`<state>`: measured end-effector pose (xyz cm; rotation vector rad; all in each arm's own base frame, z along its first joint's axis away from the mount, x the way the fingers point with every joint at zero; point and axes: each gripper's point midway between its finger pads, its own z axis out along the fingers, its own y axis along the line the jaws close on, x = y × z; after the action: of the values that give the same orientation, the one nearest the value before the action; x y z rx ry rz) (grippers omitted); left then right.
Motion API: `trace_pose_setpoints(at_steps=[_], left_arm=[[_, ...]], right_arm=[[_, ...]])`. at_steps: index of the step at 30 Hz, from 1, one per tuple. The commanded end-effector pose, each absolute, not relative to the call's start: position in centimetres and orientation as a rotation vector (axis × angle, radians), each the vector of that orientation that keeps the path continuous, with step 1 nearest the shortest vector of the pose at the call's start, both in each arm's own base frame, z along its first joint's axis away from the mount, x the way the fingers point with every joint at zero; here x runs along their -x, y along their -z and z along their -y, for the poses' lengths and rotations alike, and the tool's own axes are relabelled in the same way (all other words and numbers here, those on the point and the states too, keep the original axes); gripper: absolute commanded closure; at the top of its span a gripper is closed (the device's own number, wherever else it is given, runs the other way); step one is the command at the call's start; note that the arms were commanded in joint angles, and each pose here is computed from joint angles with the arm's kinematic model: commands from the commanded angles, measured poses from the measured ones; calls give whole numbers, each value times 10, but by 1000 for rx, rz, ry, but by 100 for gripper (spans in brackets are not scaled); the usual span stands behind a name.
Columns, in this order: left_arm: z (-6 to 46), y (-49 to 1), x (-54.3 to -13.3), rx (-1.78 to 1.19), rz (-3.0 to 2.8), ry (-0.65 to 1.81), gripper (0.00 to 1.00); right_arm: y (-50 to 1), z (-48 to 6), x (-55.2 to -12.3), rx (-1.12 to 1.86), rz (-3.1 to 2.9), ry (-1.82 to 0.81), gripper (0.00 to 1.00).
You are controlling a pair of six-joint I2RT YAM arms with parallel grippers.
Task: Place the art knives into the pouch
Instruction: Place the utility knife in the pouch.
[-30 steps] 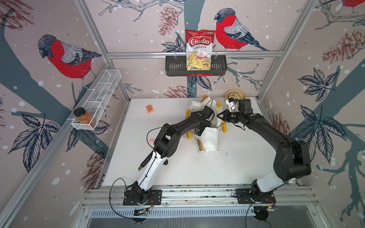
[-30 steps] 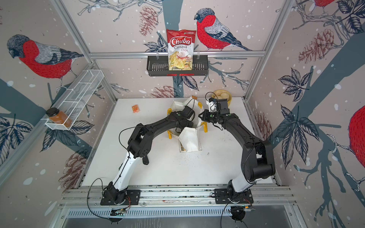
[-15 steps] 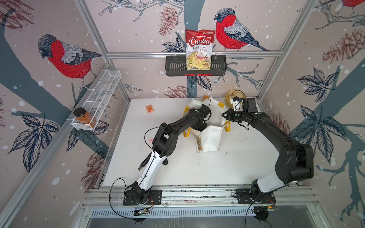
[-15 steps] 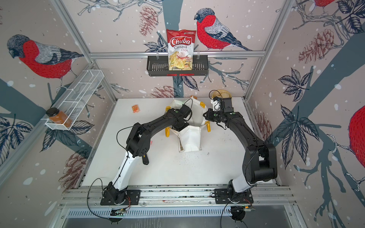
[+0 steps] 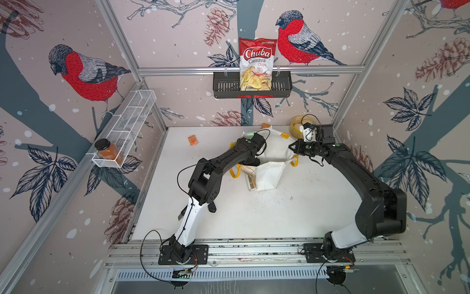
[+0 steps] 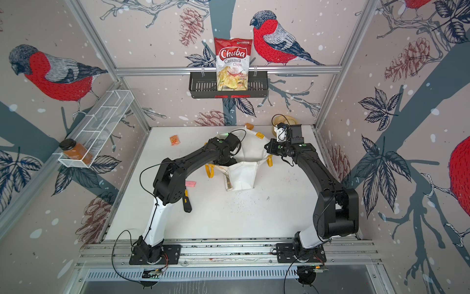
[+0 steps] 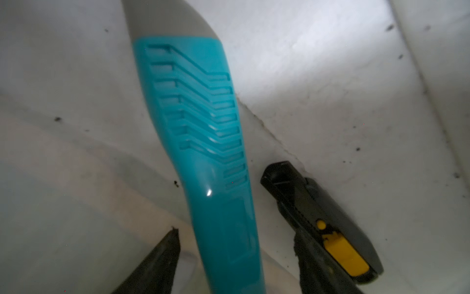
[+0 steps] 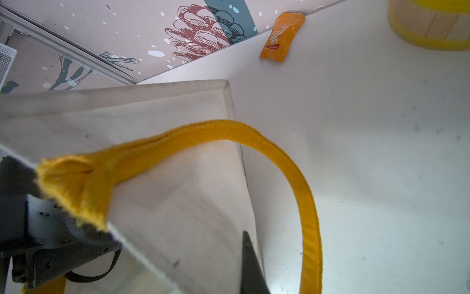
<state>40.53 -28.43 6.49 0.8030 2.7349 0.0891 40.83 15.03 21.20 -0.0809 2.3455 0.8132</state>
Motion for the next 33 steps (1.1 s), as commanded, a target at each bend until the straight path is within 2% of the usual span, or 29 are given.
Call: trace_pose_setpoints(at_steps=[1, 6, 13, 22, 33], left_arm=[[257, -71, -401, -819, -2739, -240, 23], [250, -73, -394, -858, -2736, -267, 14], [248, -65, -380, -923, -2759, -269, 7], [279, -84, -377, -930, -2750, -55, 4], [318, -112, -384, -896, -2651, 76, 6]], right_arm=[[-224, -144, -417, 82, -2293, -766, 100], [-220, -149, -414, 91, -2299, -776, 100], [-217, -150, -413, 93, -2309, -764, 100], [-212, -176, -408, 139, -2314, -813, 100], [-211, -227, -398, 247, -2300, -925, 100]])
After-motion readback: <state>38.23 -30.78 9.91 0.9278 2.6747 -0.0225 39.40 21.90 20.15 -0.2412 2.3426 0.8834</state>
